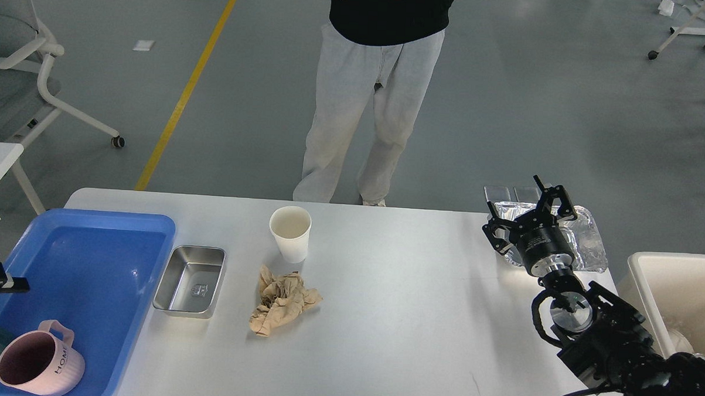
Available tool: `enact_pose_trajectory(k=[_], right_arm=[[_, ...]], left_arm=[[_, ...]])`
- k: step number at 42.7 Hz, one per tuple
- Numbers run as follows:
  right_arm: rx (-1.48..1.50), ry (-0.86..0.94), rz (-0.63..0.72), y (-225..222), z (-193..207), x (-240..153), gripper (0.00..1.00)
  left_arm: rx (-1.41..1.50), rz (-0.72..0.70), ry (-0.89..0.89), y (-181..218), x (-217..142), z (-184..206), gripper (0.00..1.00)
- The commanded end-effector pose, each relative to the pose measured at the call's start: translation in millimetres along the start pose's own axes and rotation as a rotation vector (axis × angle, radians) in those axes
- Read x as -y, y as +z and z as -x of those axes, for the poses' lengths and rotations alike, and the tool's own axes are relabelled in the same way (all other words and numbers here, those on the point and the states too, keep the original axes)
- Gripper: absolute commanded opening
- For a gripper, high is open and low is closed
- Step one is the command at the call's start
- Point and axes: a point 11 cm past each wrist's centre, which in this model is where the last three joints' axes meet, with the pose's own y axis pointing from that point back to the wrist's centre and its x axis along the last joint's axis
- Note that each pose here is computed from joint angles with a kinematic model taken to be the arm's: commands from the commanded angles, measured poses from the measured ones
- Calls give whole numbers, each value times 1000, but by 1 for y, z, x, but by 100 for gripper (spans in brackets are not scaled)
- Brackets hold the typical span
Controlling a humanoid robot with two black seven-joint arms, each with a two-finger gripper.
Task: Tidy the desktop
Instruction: 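Move the left gripper toward the small steel tray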
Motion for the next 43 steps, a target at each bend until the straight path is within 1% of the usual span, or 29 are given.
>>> enact_pose_trajectory(k=[1,8,18,30,43], right_arm=[[1,4,2,1,-2,-2,100],[1,11,4,2,-5,-4,100],[0,19,6,3,-9,-7,100],[5,14,7,5,-6,-6,100],[4,14,6,4,-6,-6,100]], left_arm=[[56,17,-9,16,5,19,92],[109,9,-13,28,0,34,92],[159,-65,22,29,-25,22,92],[188,-97,54,46,-53,12,92],[223,-75,53,60,-52,18,92]])
